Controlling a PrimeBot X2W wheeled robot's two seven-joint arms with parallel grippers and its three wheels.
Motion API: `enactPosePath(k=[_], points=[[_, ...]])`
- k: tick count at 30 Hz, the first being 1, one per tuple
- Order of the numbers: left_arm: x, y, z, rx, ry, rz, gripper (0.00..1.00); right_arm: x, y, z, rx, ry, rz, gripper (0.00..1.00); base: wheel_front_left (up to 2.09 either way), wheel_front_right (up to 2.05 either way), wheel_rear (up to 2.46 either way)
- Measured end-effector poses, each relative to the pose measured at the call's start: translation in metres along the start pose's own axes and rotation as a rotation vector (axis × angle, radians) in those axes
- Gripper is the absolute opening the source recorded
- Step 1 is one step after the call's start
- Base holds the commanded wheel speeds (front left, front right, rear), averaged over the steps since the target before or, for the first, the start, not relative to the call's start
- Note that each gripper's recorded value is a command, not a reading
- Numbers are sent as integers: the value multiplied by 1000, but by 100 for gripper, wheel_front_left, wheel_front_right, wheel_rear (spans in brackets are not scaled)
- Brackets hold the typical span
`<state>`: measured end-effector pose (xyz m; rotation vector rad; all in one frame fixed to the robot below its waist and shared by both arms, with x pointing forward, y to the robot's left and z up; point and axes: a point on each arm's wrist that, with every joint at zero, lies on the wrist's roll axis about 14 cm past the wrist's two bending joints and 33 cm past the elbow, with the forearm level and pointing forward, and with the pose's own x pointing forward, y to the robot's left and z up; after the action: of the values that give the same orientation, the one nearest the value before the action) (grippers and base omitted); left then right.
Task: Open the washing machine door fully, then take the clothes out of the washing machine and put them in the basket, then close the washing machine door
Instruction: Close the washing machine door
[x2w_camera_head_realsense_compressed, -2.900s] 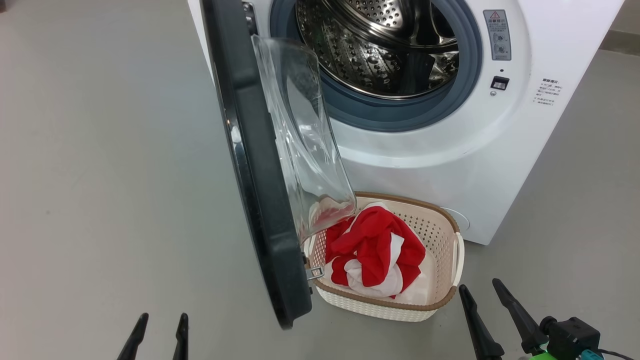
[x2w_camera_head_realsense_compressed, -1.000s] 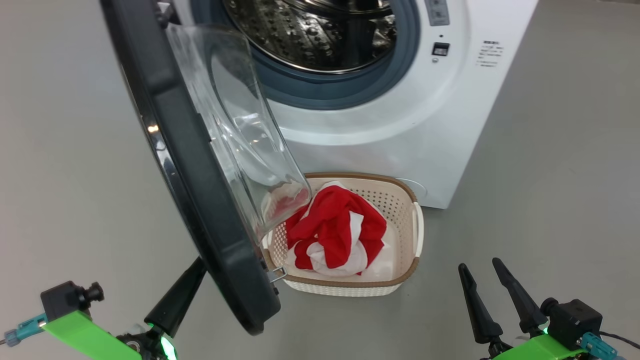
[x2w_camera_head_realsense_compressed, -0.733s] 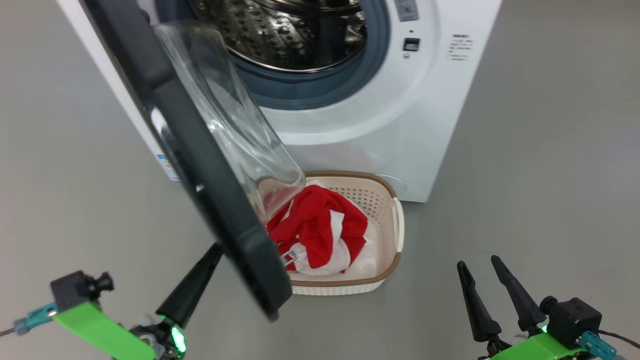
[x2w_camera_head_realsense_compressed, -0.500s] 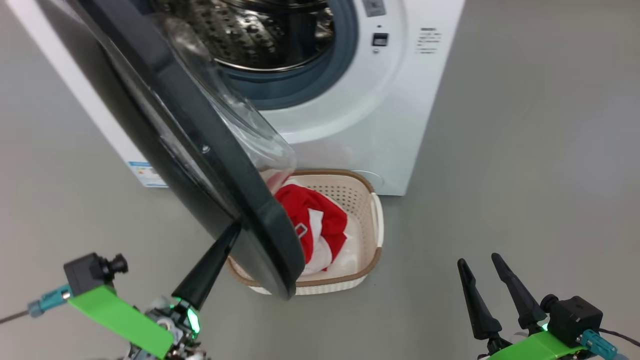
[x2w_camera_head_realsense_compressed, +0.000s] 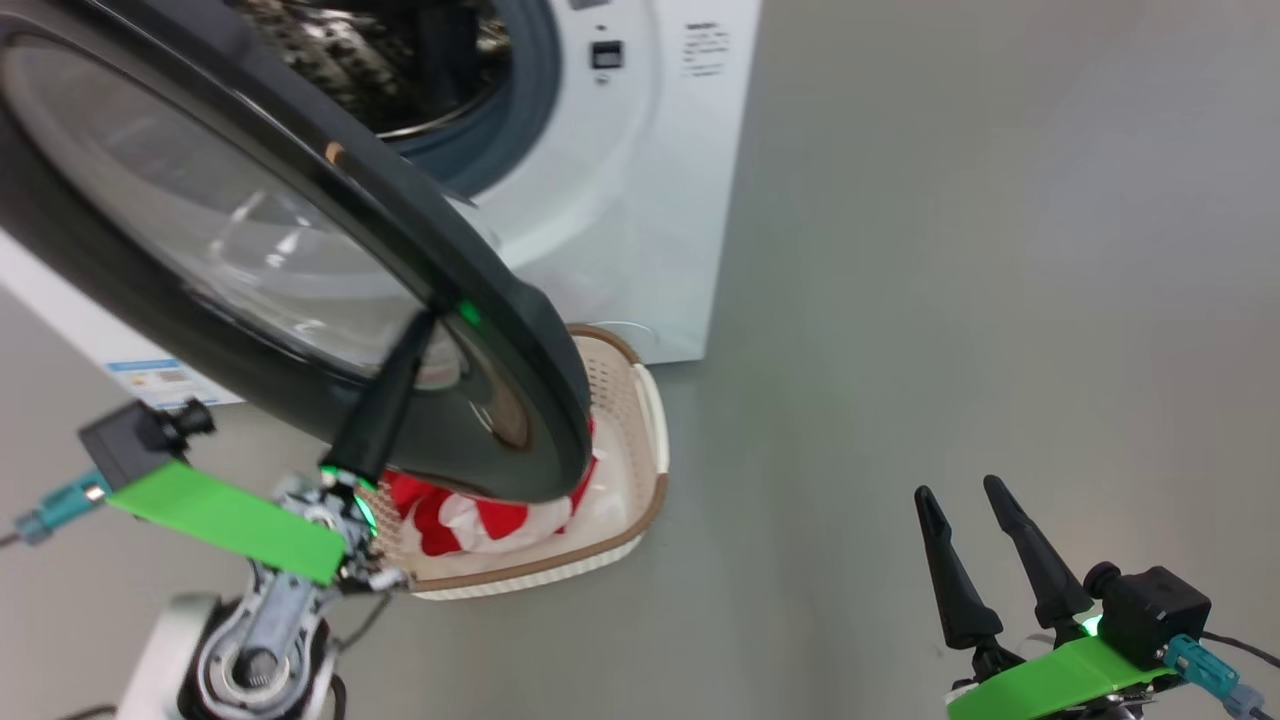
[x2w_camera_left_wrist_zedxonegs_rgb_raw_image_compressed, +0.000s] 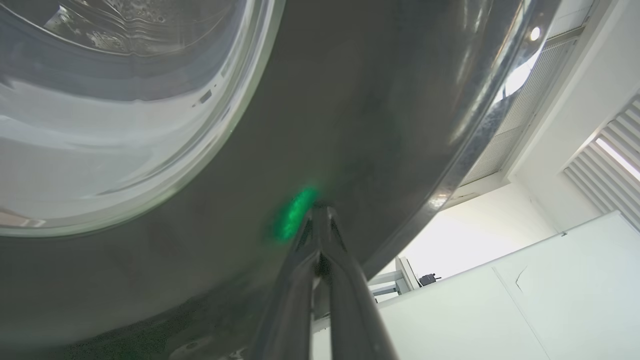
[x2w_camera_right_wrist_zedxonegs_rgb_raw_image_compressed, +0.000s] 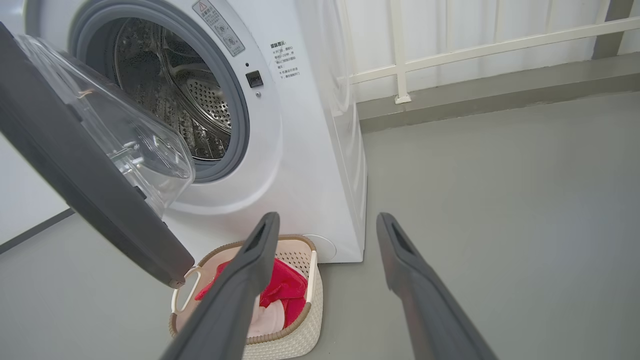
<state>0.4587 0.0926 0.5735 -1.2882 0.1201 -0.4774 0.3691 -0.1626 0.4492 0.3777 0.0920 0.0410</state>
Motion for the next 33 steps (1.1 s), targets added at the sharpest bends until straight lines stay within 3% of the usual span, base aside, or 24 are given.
enactPosePath(k=[20,33], points=[[103,23,5,86,-47,-17,0,-17,-53,8,35,-23,-187,100,0,0,0],[124,27,9,112,-71,-15,0,-19,-62,12,35,-35,-219,100,0,0,0]])
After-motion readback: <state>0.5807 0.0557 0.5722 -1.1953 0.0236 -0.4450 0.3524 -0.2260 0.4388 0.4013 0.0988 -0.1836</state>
